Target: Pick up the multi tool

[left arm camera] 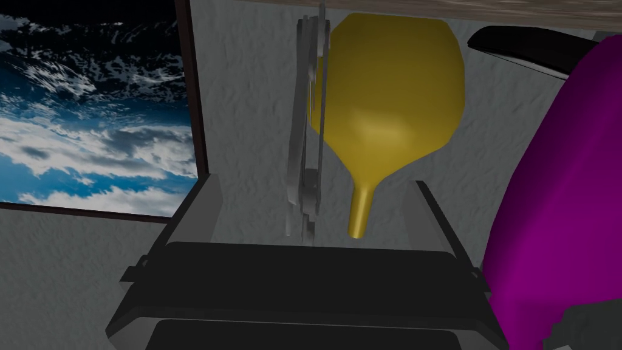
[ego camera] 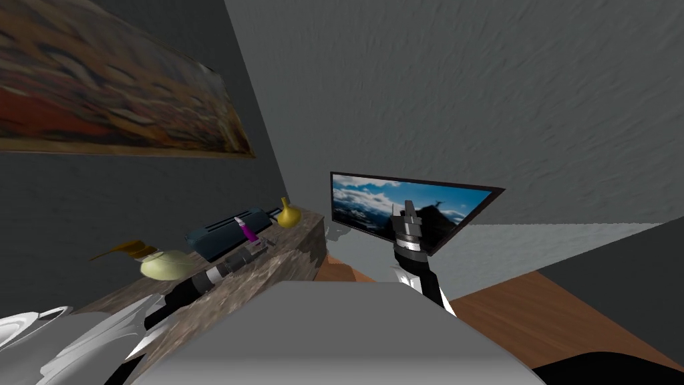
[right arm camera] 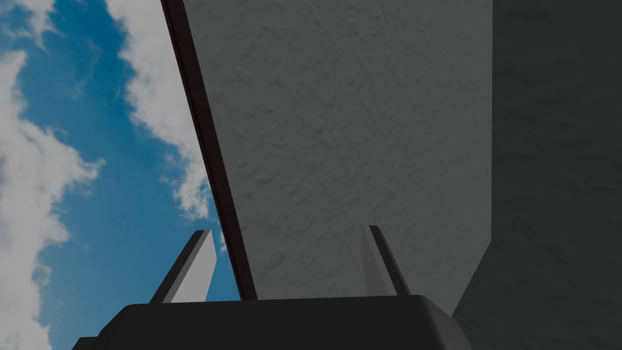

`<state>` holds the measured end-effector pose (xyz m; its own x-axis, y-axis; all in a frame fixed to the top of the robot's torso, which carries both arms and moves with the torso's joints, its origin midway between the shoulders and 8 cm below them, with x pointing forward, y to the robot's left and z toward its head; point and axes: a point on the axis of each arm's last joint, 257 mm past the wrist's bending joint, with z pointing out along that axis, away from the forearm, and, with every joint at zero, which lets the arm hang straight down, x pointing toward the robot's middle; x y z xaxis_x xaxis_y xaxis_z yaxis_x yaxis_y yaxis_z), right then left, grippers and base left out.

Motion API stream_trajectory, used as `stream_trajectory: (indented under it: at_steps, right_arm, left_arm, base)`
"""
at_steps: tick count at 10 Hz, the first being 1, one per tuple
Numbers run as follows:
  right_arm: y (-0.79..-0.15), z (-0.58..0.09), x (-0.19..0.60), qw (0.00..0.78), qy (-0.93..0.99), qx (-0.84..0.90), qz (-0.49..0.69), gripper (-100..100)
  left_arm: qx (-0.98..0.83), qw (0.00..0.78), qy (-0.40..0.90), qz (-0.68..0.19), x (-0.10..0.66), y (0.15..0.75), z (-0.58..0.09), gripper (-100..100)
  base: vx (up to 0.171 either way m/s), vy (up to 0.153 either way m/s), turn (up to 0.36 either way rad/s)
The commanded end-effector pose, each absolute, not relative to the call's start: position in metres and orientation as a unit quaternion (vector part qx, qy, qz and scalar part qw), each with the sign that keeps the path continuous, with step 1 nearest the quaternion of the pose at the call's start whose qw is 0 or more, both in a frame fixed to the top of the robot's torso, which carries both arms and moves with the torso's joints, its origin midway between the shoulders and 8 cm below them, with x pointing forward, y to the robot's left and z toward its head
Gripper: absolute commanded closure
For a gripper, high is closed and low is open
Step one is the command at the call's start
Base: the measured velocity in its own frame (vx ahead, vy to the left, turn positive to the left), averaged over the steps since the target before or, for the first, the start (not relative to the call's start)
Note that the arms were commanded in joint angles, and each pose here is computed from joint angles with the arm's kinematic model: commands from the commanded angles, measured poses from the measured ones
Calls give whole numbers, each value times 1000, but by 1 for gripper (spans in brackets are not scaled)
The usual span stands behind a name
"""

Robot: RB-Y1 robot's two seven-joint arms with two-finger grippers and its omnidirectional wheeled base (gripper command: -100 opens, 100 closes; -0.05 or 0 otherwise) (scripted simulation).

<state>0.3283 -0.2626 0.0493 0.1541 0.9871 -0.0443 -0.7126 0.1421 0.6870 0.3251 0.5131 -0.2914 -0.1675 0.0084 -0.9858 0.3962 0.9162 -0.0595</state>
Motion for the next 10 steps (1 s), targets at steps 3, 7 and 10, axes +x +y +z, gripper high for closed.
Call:
stream_trajectory:
  at_steps: [3, 7, 10]
  right_arm:
    - [-263, 49, 328, 711, 256, 268, 598, 0]
    - [-263, 49, 328, 711, 256, 268, 598, 0]
    - [-263, 49, 328, 711, 256, 268, 598, 0]
  left_arm:
    - [139, 633, 745, -156, 318, 514, -289, 100]
    - [139, 634, 744, -156, 318, 514, -289, 100]
    - [140, 627, 748, -168, 343, 490, -297, 100]
  base:
    - [48, -35, 15]
    - [1, 0, 0]
    - [-82, 59, -51]
